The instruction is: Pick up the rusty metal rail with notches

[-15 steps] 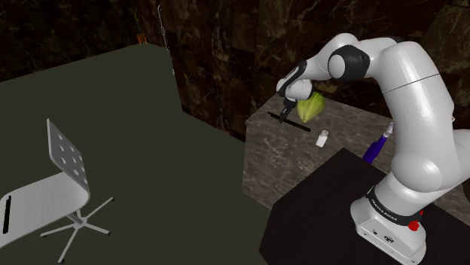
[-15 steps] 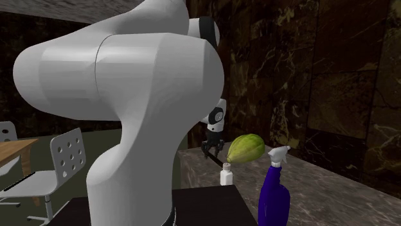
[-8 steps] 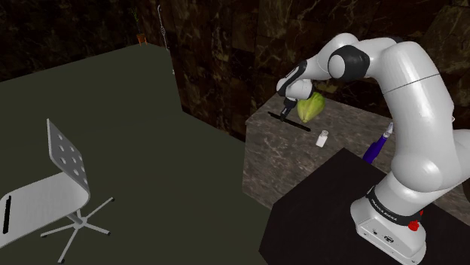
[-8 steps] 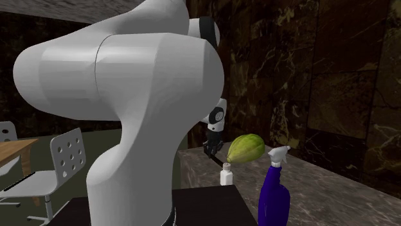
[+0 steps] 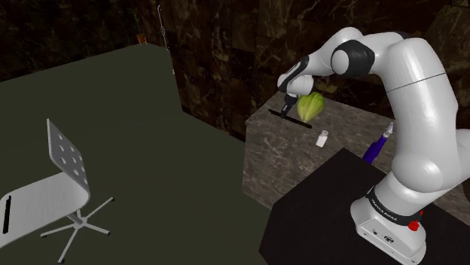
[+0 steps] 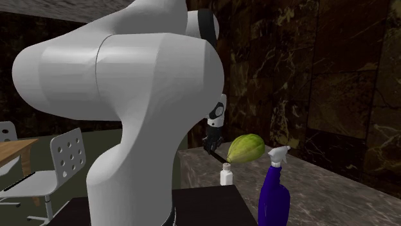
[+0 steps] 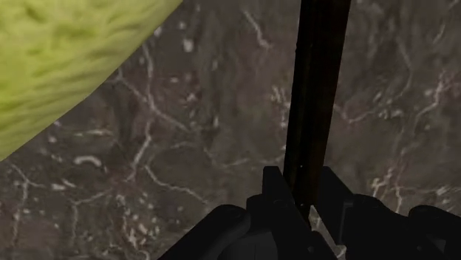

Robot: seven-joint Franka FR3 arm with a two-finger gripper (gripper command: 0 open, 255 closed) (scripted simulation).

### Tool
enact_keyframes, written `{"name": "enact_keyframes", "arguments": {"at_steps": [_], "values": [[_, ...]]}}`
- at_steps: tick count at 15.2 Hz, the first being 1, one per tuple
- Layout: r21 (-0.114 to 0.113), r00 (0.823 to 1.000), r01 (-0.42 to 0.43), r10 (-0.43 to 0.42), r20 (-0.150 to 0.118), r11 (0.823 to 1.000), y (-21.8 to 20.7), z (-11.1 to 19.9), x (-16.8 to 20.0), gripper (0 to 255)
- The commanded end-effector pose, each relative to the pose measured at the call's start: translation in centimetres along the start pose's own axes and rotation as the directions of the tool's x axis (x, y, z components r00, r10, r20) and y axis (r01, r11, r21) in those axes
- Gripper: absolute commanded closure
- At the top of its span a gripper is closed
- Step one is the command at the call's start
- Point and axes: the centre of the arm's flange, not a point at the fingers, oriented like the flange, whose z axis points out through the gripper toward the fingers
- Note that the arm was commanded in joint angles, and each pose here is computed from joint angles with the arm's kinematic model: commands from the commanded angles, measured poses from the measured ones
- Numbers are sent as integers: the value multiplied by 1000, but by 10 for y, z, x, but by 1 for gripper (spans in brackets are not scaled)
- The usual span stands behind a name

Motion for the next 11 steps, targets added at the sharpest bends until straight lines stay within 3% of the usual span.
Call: {"name": "enact_keyframes", "arguments": {"at_steps": [1,11], "values": [[0,1000,0,0,0,1000,0,-10,1,255],[0,1000,0,0,0,1000,-3,-53,7,255]]}}
